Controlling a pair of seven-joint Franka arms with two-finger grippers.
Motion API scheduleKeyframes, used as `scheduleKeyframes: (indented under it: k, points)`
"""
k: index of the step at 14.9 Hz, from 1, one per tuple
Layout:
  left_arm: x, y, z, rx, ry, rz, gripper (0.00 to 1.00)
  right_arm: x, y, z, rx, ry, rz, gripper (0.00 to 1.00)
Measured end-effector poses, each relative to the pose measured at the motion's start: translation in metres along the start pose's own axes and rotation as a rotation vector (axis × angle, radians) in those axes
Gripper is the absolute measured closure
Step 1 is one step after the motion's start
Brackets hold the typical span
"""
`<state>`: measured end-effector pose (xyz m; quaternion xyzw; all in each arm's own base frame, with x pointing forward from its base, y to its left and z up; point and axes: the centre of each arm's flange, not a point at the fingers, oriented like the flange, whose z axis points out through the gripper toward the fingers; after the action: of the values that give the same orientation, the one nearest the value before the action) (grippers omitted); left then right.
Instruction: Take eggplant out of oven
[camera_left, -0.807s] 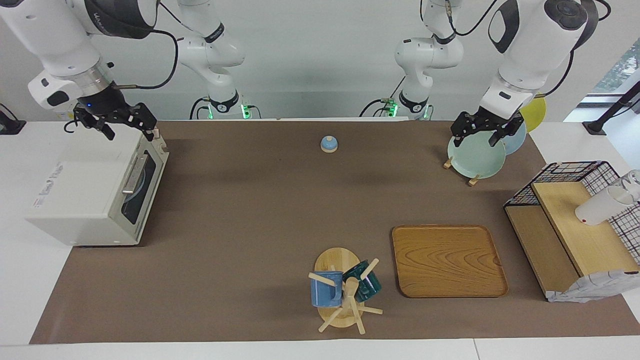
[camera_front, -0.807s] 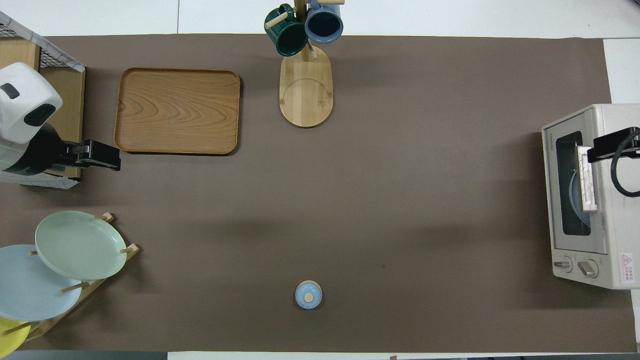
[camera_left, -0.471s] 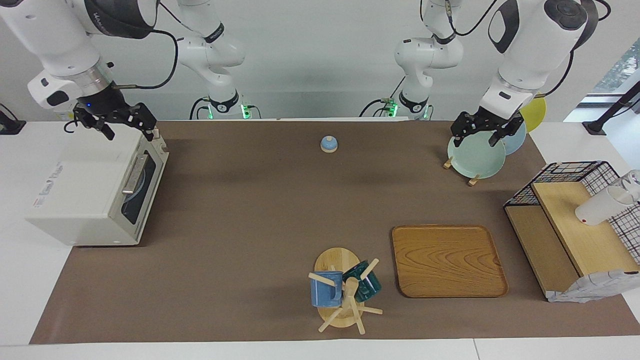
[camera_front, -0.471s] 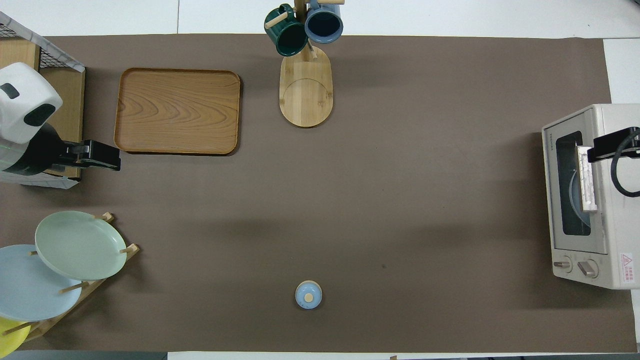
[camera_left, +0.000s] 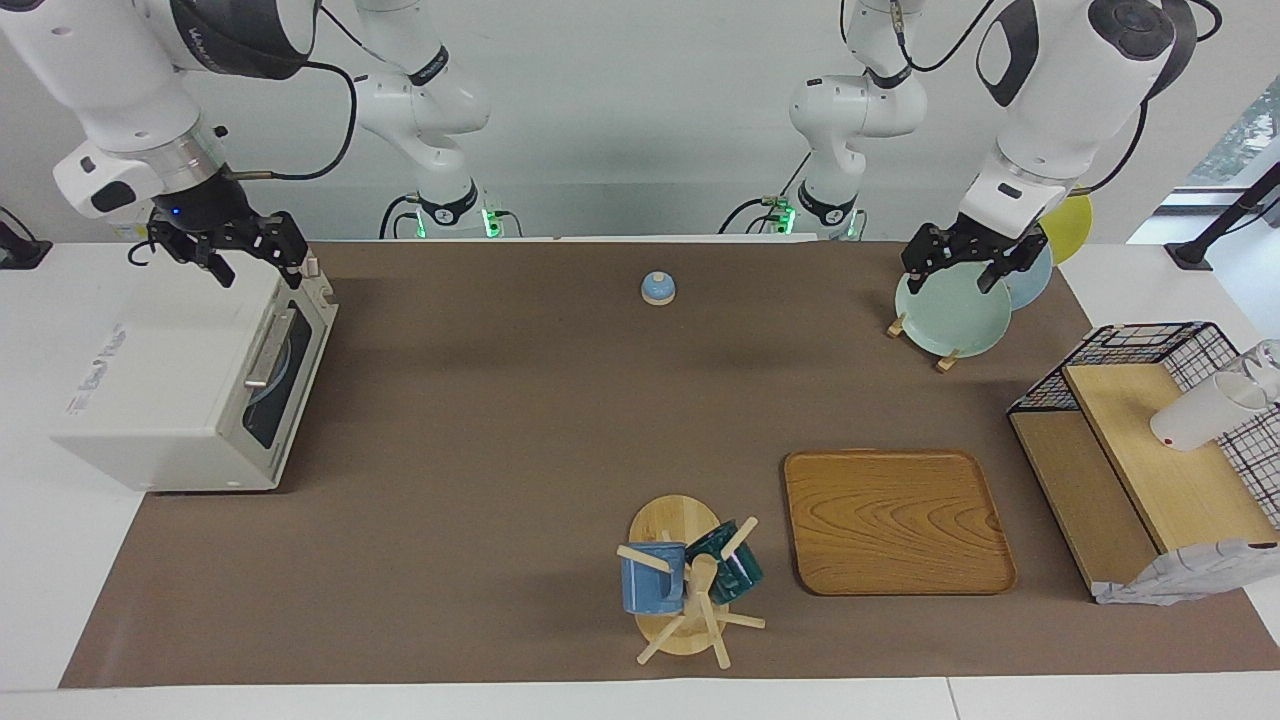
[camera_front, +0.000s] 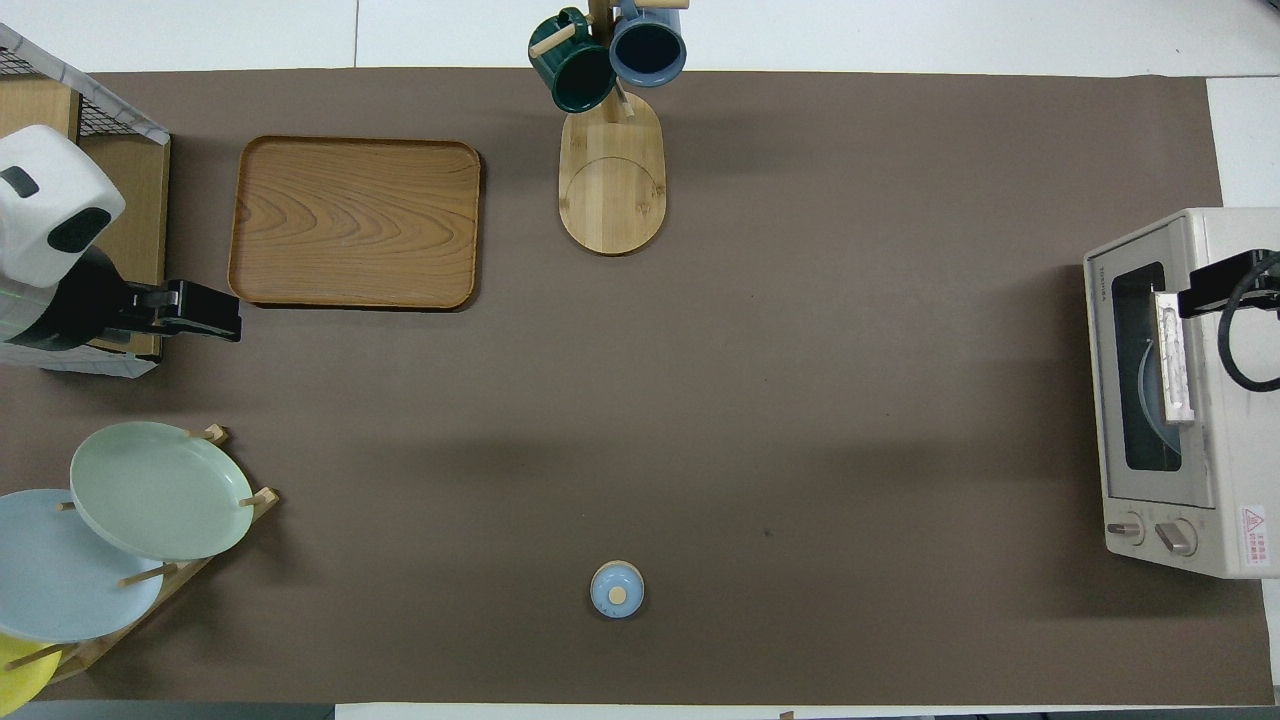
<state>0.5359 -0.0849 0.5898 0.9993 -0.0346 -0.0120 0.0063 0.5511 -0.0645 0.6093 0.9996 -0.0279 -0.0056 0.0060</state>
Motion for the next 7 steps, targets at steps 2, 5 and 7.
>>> scheduleKeyframes:
  k: [2, 5, 7]
  points:
    - [0.000, 0.000, 0.000, 0.000, 0.000, 0.000, 0.00, -0.002, 0.000, 0.019, 0.001, 0.013, -0.002, 0.53]
    - [0.000, 0.000, 0.000, 0.000, 0.000, 0.000, 0.00, -0.011, 0.003, 0.052, -0.039, 0.012, -0.013, 0.82]
    - [0.000, 0.000, 0.000, 0.000, 0.000, 0.000, 0.00, -0.011, 0.003, 0.068, -0.123, -0.001, -0.047, 0.99]
